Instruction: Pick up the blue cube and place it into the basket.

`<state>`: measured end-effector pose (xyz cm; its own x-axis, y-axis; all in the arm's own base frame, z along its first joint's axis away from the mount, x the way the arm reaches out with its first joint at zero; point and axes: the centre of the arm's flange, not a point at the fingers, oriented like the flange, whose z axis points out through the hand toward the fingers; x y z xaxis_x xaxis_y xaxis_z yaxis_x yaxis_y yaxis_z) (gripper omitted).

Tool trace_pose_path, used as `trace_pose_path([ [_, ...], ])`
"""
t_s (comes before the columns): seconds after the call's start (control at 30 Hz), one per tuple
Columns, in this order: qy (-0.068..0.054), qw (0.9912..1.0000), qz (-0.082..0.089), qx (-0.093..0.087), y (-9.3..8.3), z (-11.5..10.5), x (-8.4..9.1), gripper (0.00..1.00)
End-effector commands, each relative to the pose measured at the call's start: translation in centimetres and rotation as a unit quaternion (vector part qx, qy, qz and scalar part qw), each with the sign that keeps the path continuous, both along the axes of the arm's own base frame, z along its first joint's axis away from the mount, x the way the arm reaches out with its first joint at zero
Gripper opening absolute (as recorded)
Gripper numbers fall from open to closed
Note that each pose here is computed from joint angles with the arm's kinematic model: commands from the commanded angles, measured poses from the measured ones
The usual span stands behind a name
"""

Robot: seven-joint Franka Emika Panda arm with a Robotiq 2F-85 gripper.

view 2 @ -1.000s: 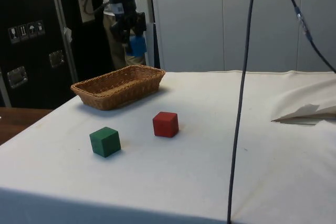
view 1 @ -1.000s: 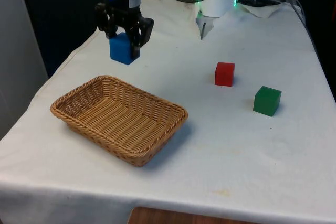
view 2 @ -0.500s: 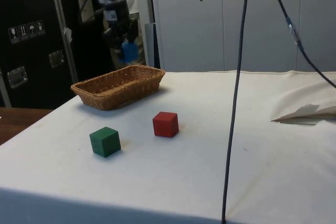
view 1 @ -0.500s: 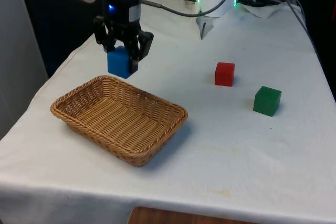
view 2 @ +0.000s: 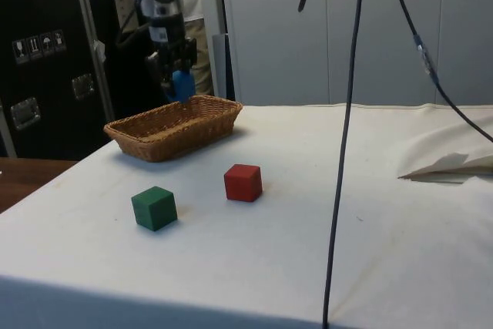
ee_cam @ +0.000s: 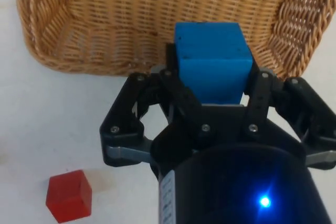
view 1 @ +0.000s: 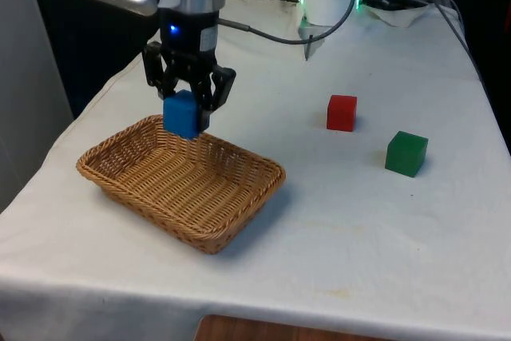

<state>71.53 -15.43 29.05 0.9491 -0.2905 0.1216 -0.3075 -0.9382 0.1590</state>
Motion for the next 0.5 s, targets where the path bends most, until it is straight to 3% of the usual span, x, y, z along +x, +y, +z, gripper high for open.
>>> trace_pose_path([
  [0.0, -0.008, 0.99996, -0.001, 0.002, 0.1, -0.4, 0.1, 0.03],
  [0.47, -0.003, 0.99981, -0.018, -0.006, -0.8, -3.9, 0.0, 0.03],
])
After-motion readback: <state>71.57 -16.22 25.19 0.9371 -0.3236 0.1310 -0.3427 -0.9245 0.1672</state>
